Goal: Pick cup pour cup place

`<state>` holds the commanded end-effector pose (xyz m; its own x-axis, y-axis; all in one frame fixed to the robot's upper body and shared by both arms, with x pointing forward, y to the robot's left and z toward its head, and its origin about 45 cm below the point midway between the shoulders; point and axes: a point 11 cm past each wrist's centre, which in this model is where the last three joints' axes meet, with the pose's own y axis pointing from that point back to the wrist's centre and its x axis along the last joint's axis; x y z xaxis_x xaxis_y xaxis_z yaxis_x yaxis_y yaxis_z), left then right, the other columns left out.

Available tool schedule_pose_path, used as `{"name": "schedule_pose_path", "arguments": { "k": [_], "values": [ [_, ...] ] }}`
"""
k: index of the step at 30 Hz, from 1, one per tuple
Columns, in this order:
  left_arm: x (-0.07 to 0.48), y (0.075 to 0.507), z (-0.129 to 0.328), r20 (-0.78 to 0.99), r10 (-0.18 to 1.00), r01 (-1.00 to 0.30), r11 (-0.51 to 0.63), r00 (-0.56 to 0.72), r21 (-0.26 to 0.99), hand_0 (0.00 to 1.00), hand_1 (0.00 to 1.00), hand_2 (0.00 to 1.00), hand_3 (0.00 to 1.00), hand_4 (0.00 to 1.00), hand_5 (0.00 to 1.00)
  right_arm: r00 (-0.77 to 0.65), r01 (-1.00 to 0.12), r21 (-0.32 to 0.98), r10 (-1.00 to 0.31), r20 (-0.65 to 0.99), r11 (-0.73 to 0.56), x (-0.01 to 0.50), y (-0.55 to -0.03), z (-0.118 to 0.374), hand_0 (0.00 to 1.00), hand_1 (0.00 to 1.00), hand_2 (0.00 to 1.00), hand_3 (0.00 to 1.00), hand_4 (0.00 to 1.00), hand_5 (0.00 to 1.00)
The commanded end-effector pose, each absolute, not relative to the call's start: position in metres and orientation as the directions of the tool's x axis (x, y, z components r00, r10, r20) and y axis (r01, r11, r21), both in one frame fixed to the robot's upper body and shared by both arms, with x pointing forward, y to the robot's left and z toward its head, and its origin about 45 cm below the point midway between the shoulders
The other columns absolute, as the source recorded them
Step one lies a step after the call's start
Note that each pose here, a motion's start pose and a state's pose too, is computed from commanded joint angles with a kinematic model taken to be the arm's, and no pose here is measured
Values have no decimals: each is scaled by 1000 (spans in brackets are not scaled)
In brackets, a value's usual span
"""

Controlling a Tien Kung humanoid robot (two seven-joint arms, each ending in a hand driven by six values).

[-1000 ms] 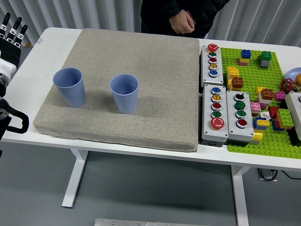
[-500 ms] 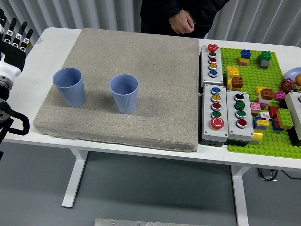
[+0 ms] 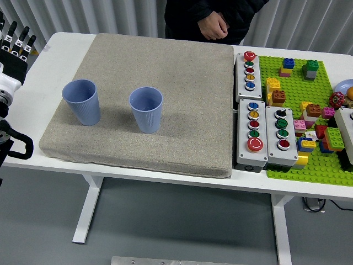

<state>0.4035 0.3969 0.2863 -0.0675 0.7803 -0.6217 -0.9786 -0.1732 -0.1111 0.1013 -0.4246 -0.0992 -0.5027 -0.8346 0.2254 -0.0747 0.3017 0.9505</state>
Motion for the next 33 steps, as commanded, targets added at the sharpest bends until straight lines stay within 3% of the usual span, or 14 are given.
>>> {"name": "schedule_pose_path", "arguments": {
  "k": [1, 2, 33],
  "values": [
    [404, 397, 287, -610, 790, -978, -174, -71, -112, 815, 805, 943, 998, 852, 716, -503, -75, 950, -834, 225, 302, 102, -425, -99, 720, 687, 734, 694, 317, 284],
    [404, 398, 287, -601, 796, -978, -175, -73, -112, 819, 808, 942, 990, 846, 998, -504, -76, 950, -834, 225, 302, 102, -425, -99, 720, 687, 733, 694, 318, 284],
    [404, 402, 290, -566, 819, -975, -189, -92, -116, 821, 810, 941, 982, 834, 998, -510, -85, 949, -832, 220, 303, 107, -425, -98, 720, 687, 733, 693, 319, 286]
  ]
}}
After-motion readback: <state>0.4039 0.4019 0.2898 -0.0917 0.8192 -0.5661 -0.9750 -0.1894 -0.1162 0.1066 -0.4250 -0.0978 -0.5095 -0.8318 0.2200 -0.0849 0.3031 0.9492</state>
